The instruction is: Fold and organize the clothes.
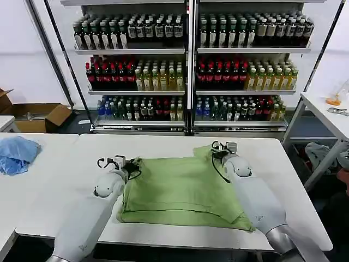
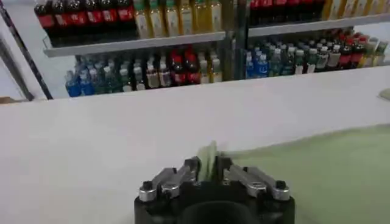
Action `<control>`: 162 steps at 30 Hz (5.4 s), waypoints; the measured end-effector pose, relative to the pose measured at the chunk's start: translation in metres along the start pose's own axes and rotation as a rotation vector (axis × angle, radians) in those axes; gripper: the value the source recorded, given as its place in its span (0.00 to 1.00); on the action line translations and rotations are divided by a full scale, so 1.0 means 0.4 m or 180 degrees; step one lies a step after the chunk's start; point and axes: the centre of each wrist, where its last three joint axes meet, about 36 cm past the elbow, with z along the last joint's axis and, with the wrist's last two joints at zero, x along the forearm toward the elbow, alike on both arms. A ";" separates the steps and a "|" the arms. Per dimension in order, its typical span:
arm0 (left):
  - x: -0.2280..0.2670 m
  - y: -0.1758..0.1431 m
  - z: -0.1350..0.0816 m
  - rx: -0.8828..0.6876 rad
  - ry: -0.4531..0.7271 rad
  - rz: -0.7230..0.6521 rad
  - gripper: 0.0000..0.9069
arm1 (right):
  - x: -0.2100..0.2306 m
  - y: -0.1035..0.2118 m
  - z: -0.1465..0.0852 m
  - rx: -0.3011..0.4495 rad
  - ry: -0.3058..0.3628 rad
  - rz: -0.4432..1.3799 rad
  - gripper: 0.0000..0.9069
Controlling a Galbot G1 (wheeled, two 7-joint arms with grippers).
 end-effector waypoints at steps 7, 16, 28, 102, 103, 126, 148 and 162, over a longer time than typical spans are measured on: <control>0.024 0.014 0.001 0.0155 -0.0081 0.0091 0.07 | 0.017 -0.003 0.014 -0.0047 -0.0076 -0.0059 0.00; 0.082 0.031 -0.012 0.0348 -0.0289 0.0260 0.07 | 0.082 -0.011 0.016 -0.0146 -0.0376 -0.0121 0.00; 0.177 0.043 -0.021 0.0475 -0.0509 0.0409 0.06 | 0.239 -0.048 0.034 -0.0204 -0.0747 -0.0213 0.00; 0.403 -0.211 0.367 0.0056 -0.0813 -0.0682 0.94 | 0.754 -0.014 0.407 -0.0077 -0.0509 0.0177 1.00; 0.398 -0.214 0.370 0.0048 -0.0813 -0.0709 0.40 | 0.755 -0.014 0.406 -0.0076 -0.0512 0.0179 1.00; 0.383 -0.199 0.400 0.0105 -0.0662 -0.0657 0.02 | 0.783 -0.014 0.392 -0.0084 -0.0571 0.0182 1.00; 0.459 0.073 0.273 0.0363 -0.0943 -0.1001 0.02 | 0.789 -0.020 0.378 -0.0095 -0.0640 0.0187 1.00; 0.543 -0.061 0.178 0.1575 -0.1195 0.0435 0.02 | 0.771 -0.029 0.373 -0.0074 -0.0633 0.0198 1.00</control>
